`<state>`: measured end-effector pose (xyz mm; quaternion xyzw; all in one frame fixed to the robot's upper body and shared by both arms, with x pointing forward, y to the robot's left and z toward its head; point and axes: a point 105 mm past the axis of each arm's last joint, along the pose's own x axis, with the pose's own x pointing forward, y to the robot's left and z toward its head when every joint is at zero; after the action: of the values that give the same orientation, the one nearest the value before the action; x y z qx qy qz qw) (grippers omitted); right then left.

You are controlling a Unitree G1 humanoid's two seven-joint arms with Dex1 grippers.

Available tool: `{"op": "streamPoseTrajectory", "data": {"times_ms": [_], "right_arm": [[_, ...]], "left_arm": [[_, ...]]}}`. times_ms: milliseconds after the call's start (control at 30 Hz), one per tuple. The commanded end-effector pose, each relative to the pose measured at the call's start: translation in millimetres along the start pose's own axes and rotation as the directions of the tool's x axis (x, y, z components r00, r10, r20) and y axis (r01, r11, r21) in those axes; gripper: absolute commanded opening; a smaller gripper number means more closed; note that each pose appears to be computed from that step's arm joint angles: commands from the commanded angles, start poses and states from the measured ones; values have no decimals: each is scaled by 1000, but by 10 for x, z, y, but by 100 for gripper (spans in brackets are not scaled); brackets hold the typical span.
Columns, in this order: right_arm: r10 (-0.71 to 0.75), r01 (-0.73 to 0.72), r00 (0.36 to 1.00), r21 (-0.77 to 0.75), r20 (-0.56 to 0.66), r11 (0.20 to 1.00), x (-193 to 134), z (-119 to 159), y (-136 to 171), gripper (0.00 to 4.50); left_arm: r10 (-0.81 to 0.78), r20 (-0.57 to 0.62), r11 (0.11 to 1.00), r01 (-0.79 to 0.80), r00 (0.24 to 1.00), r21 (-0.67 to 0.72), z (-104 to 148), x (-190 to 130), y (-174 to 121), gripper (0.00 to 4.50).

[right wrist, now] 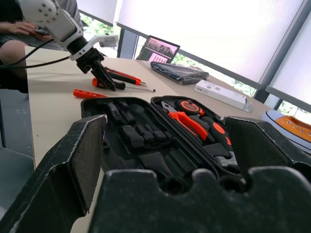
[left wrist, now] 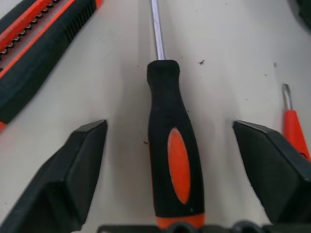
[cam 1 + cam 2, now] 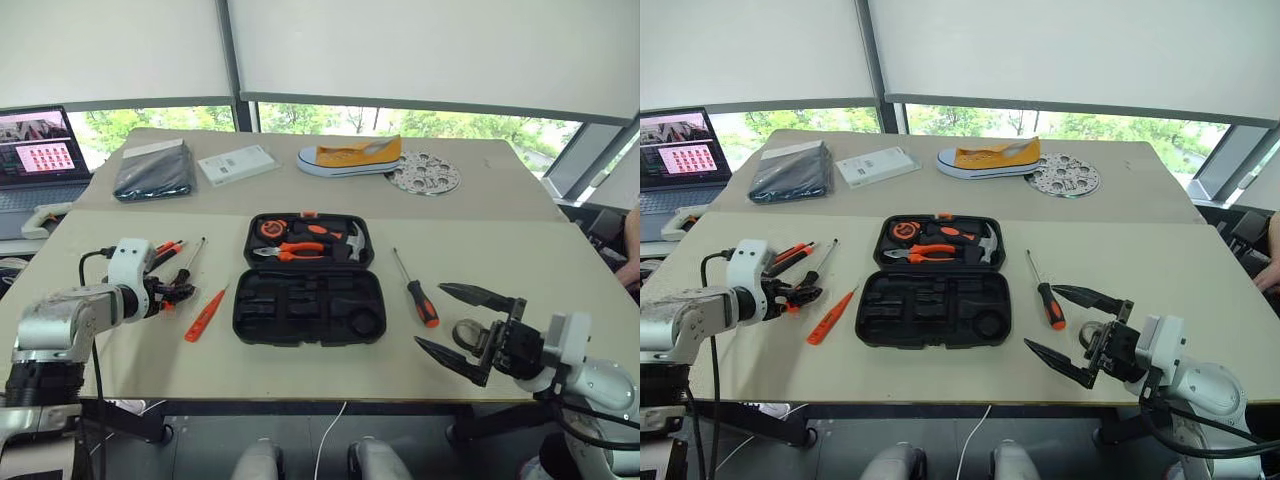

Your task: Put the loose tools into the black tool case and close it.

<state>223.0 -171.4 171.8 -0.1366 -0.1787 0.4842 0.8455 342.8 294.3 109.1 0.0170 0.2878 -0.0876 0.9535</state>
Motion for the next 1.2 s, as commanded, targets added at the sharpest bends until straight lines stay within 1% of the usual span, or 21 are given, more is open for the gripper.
{"op": "streamPoseTrajectory", "data": {"times_ms": [33, 67, 100, 133, 167, 267, 333, 367, 400, 433, 467, 533, 567, 600, 633, 700, 767, 867, 900, 1100, 1200], "right_arm": [[10, -10, 1000, -30, 18, 999, 9, 98, -12, 450], [11, -10, 1000, -31, 17, 999, 7, 101, -7, 450], [9, -8, 1000, -32, 17, 999, 3, 107, -6, 450], [6, -6, 1000, -34, 16, 999, -1, 114, -7, 450], [4, -4, 1000, -37, 15, 999, -4, 121, -7, 450], [-27, 28, 999, -52, 22, 998, -23, 171, -61, 450], [-55, 57, 998, -61, 31, 997, -39, 218, -120, 450], [-65, 67, 997, -65, 29, 996, -54, 233, -148, 450], [-70, 72, 997, -69, 23, 995, -69, 238, -168, 450], [-74, 75, 997, -73, 15, 995, -85, 238, -184, 450], [-78, 78, 997, -73, 4, 994, -107, 228, -202, 450], [-87, 85, 996, -83, -20, 993, -146, 210, -239, 450], [-91, 88, 995, -89, -30, 992, -159, 203, -258, 450], [-94, 91, 995, -94, -36, 991, -166, 199, -271, 450], [-95, 91, 995, -96, -39, 991, -168, 200, -279, 450], [-99, 94, 994, -101, -39, 990, -160, 210, -292, 450], [-104, 100, 994, -106, -35, 989, -144, 228, -299, 450], [-102, 98, 994, -104, -36, 990, -132, 227, -274, 450], [-102, 98, 994, -101, -38, 990, -132, 223, -267, 450], [-102, 97, 993, -81, -59, 992, -170, 185, -231, 450], [-100, 95, 993, -70, -69, 993, -202, 148, -222, 450]], "left_arm": [[-36, 32, 999, 36, 999, 2, 24, 19, -61, 238], [-40, 52, 999, 40, 998, 6, 54, 3, -60, 198], [-55, 98, 999, 54, 994, 5, 122, -25, -69, 157], [-64, 132, 998, 65, 989, -3, 173, -54, -66, 131], [-78, 165, 997, 79, 983, -2, 219, -84, -66, 88], [-164, 287, 985, 142, 944, 96, 398, -208, -118, 88], [-288, 388, 949, 206, 876, 239, 591, -325, -278, 88], [-398, 422, 902, 263, 815, 344, 700, -396, -449, 88], [-486, 423, 852, 306, 764, 425, 765, -443, -598, 88], [-558, 402, 800, 343, 726, 492, 797, -467, -734, 88], [-649, 345, 713, 385, 678, 586, 793, -491, -911, 88], [-757, 153, 509, 427, 635, 748, 675, -440, -1197, 88], [-778, 59, 417, 443, 626, 793, 611, -381, -1312, 88], [-779, -7, 352, 445, 628, 824, 570, -317, -1389, 88], [-773, -53, 297, 436, 632, 850, 551, -254, -1455, 88], [-750, -114, 231, 419, 652, 878, 530, -120, -1528, 88], [-716, -158, 207, 423, 680, 882, 523, 31, -1560, 88], [-649, -224, 156, 416, 727, 896, 507, 189, -1513, 88], [-639, -226, 146, 404, 735, 903, 518, 217, -1501, 88], [-608, -191, 168, 360, 771, 918, 611, 379, -1498, 88], [-607, -207, 146, 364, 768, 920, 572, 430, -1545, 88]]}}
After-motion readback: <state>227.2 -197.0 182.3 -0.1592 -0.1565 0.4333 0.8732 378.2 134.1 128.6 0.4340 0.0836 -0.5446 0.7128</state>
